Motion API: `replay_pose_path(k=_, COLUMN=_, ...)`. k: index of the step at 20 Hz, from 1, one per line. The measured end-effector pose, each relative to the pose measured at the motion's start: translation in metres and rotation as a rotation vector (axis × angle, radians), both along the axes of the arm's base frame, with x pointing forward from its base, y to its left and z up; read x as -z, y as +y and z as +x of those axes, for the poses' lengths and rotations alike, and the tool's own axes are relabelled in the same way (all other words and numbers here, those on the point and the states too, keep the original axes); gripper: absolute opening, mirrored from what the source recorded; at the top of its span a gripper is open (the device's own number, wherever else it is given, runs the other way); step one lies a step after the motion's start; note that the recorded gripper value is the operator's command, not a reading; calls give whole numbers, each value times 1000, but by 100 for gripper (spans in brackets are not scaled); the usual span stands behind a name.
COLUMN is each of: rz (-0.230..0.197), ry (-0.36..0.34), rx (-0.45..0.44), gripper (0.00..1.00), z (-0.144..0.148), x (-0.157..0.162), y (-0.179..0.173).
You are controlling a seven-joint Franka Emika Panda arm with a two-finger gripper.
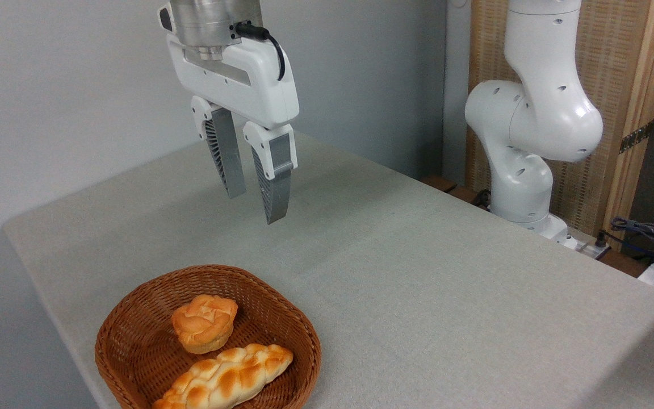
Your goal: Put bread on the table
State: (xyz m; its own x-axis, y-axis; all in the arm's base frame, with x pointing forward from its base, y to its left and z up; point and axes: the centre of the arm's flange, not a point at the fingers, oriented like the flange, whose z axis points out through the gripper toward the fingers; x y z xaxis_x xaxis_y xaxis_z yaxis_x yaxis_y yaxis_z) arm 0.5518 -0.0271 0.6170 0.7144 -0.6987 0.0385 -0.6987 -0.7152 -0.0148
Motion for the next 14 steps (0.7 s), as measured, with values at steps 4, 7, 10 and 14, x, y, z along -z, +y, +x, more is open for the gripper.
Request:
replay_pose_path(k=4, rz=-1, ry=-18, rx=9, gripper=100, z=3, x=0, y=-5)
replay_pose_path(k=7, rz=-4, ry=-73, rx=14, gripper=100, z=12, x=3, y=-9)
replay_pose_path(k=10, rz=-8, ry=-138, rx=28, gripper=100, z=24, x=15, y=-18)
replay_pose_path(k=14, rz=-18, ry=-207, rx=56, gripper=100, z=41, x=42, y=-38)
